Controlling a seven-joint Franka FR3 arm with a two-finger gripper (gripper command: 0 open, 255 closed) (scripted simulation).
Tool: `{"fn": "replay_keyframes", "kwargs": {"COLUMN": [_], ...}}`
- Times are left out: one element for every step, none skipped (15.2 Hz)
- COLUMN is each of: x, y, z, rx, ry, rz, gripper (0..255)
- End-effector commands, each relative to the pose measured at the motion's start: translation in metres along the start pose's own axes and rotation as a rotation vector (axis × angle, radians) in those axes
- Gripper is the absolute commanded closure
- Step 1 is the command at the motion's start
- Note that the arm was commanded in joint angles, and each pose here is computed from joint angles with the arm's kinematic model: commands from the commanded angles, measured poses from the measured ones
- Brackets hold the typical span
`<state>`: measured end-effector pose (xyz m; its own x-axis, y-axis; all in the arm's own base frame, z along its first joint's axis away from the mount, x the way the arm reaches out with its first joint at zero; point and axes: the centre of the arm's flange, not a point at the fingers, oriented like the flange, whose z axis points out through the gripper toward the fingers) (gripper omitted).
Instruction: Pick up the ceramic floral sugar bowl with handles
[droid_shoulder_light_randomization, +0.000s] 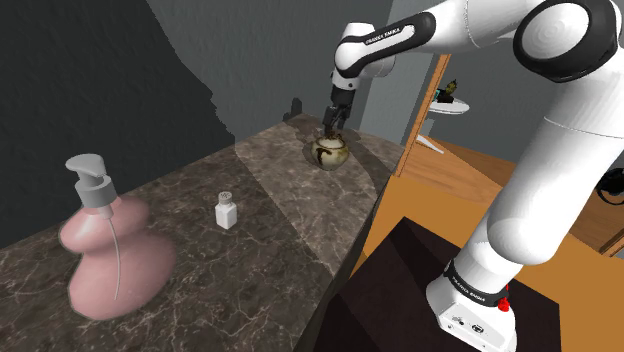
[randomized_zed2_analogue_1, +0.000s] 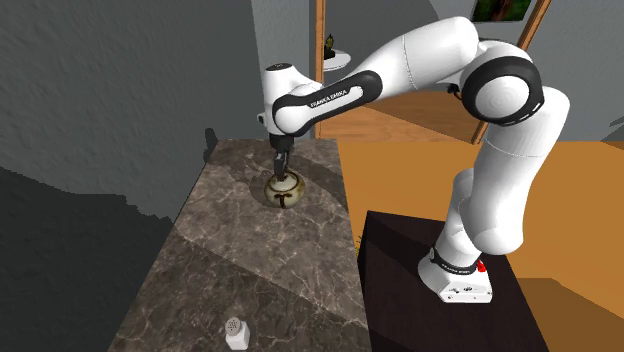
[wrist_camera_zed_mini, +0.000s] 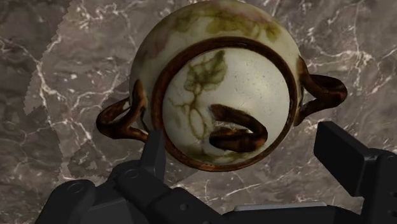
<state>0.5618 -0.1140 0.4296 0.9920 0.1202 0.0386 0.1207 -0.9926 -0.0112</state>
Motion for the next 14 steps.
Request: {"fn": "replay_keyframes", "kwargs": {"x": [-0.0006,-0.0008,-0.0007,-0.0007,-0.0005,-0.0004,-0.0005,-0.0005,-0.0005,-0.0005,-0.0005,-0.0005,-0.0006,-0.0007], "y": [-0.0004,-0.0004,-0.0004,-0.0004,-0.0004,-0.0003,-0.0004,-0.0004,-0.0004,-0.0004,-0.0004,-0.0004,-0.0004,-0.0004], "z": [0.0103,0.0134,0.0134,0.0134,0.0133,0.0132,0.0133,0.0132,0.0132,0.0132,0.0132,0.0132,0.0132,0.0134], "rx": [0.0,0.0,0.0,0.0,0.0,0.0,0.0,0.0,0.0,0.0,0.0,0.0,0.0,0.0], "ry": [0.0,0.0,0.0,0.0,0.0,0.0,0.0,0.0,0.0,0.0,0.0,0.0,0.0,0.0], "rz": [0.0,0.0,0.0,0.0,0.0,0.0,0.0,0.0,0.0,0.0,0.0,0.0,0.0,0.0], "gripper": [0,0,0,0,255,255,255,255,255,255,255,255,255,255]}}
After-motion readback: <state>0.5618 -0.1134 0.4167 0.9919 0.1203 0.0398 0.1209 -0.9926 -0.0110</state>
